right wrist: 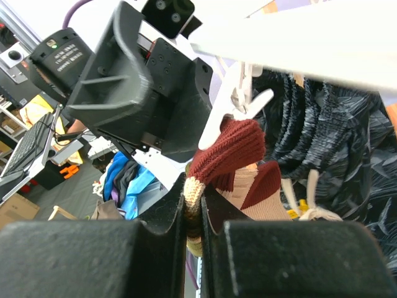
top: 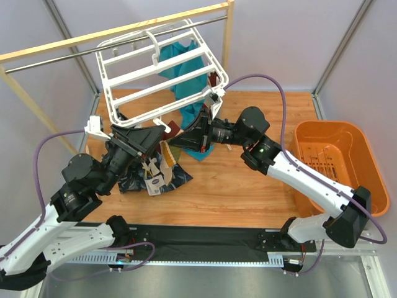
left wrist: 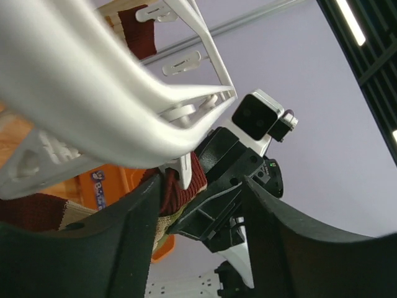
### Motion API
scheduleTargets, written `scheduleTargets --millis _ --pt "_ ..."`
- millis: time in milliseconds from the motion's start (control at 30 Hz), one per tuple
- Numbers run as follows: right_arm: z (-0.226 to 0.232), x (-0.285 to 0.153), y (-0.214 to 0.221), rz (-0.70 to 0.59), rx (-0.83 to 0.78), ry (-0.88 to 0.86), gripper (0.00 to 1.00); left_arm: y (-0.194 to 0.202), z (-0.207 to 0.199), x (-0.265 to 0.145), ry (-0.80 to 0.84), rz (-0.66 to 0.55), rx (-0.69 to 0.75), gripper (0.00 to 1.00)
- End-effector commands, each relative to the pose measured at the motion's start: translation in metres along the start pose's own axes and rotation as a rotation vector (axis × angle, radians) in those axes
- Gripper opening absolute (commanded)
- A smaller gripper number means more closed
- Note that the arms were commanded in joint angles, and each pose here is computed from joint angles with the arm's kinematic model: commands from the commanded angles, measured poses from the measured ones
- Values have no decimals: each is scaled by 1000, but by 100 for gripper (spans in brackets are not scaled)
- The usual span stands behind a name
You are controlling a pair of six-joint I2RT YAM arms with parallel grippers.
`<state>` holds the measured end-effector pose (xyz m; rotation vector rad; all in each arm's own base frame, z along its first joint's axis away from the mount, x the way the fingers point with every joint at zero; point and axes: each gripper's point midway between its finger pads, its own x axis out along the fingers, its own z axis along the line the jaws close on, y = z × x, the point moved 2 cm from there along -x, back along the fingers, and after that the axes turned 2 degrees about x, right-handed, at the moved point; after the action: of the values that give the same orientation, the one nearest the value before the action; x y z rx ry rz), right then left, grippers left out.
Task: Clip the socks to the hanger
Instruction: Clamp the sock onto the hanger.
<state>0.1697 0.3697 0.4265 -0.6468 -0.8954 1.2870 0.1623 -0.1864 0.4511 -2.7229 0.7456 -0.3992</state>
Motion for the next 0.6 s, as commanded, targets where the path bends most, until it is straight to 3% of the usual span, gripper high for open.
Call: scheduleTargets --millis 0,67,100,167,433,567 --pt "14 4 -22 -55 -43 -46 10 4 -1 -5 2 31 1 64" --pt "14 3 -22 -58 -46 -44 11 3 0 -6 -1 31 7 71" --pt "14 3 -23 -59 -48 -41 12 2 1 -7 -9 28 10 83" --pt "11 4 -22 -55 -48 -31 17 1 0 -8 -7 25 20 90" --pt "-13 12 -17 -20 -5 73 51 -6 18 -29 -68 19 62 95" --pt "-25 10 -13 -3 8 139 60 -12 19 -44 -68 24 116 93"
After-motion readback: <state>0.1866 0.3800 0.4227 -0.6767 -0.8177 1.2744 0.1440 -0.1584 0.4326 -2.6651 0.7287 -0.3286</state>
